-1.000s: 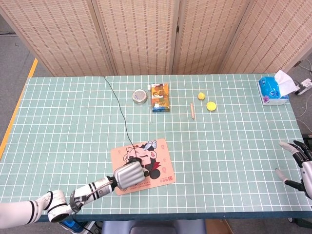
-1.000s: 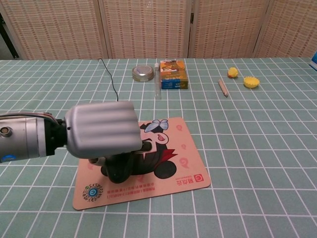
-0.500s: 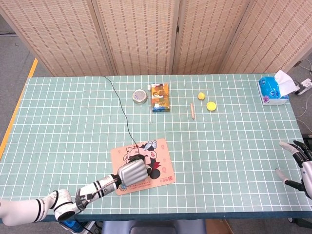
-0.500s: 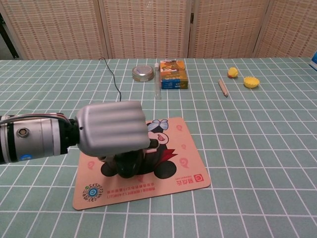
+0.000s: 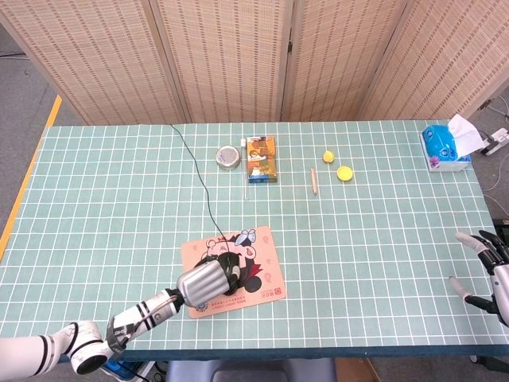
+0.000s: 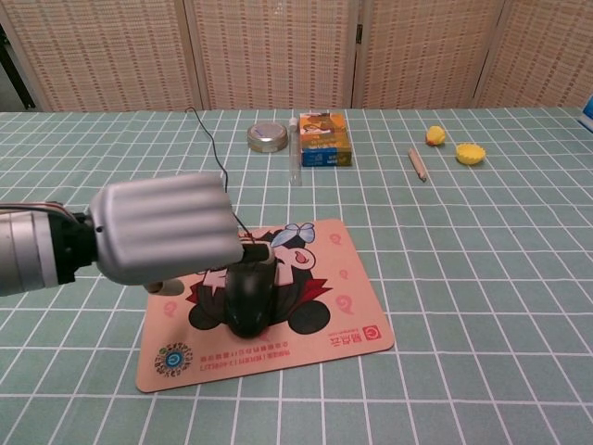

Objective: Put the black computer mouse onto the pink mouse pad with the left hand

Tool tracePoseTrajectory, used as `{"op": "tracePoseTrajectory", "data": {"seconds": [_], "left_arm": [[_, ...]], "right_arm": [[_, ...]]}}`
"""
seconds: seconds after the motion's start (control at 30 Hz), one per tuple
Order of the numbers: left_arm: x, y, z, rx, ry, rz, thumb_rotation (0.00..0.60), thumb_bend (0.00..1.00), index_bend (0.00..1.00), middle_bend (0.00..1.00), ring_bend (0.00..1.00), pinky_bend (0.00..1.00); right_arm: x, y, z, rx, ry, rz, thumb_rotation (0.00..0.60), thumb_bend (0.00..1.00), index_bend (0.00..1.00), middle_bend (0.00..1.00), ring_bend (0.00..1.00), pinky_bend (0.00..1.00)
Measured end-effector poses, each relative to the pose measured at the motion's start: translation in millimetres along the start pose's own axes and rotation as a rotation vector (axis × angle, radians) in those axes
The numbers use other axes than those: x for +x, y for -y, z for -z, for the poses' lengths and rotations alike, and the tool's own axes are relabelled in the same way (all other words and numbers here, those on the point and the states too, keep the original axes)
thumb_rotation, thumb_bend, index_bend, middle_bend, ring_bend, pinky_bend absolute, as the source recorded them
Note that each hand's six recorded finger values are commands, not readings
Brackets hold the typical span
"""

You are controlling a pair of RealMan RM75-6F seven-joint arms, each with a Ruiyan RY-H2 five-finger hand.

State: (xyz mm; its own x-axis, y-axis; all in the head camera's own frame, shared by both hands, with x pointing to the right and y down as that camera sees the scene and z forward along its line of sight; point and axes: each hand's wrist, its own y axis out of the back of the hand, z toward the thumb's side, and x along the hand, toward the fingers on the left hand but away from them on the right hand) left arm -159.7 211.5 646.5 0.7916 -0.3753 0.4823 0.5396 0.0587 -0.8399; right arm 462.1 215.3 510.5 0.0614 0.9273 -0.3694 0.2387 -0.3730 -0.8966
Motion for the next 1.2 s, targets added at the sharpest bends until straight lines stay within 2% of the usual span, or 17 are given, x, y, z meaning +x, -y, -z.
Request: {"op": "tracePoseTrajectory", "data": {"seconds": [0.17,0.23,0.47,0.53,0.57,0.67,0.77,0.9,1.2], "left_arm": [[-29,13,19,-0.065,-0.079,0.021,0.6,0.08,0.35,1.0,1.0,1.0],[-41,19,27,-0.098,-0.116,0.025,0.6,0.08,0.34,0.97,0.97,1.0],[-99,37,60,-0.242,-0.298,0.027,0.6,0.08,0.34,0.81,0.77,0.99],[-116,41,66,-0.268,-0.347,0.035,0.6,0.08,0.35,0.75,0.73,0.94],[-128,44,69,-0.283,-0.377,0.046,0.6,0.08,0.34,0.71,0.7,0.88],[-149,51,72,-0.322,-0.44,0.098,0.6,0.08,0.34,0.58,0.59,0.72],[-166,56,73,-0.39,-0.52,0.148,0.6,0.08,0.34,0.52,0.53,0.63],[-194,61,73,-0.472,-0.644,0.192,0.6,0.08,0.35,0.48,0.5,0.57],[-243,59,72,-0.539,-0.854,0.201,0.6,0.08,0.39,0.47,0.5,0.52]], "right_arm": [[0,4,-2,0.01,-0.003,-0.01,0.6,0.24,0.19,0.25,0.11,0.36],[-1,6,-3,0.015,-0.004,-0.019,0.6,0.24,0.19,0.25,0.11,0.36],[-5,19,-6,0.036,-0.004,-0.055,0.6,0.24,0.19,0.25,0.11,0.36],[-6,23,-7,0.045,-0.004,-0.067,0.6,0.24,0.19,0.25,0.11,0.36],[-7,24,-7,0.049,-0.003,-0.071,0.6,0.24,0.19,0.25,0.11,0.36],[-8,29,-8,0.062,0.0,-0.082,0.6,0.24,0.19,0.25,0.11,0.36],[-9,32,-7,0.076,0.008,-0.09,0.6,0.24,0.19,0.25,0.11,0.36],[-10,35,-6,0.093,0.021,-0.097,0.6,0.24,0.19,0.25,0.11,0.36],[-10,31,0,0.124,0.067,-0.096,0.6,0.24,0.19,0.25,0.11,0.36]]}}
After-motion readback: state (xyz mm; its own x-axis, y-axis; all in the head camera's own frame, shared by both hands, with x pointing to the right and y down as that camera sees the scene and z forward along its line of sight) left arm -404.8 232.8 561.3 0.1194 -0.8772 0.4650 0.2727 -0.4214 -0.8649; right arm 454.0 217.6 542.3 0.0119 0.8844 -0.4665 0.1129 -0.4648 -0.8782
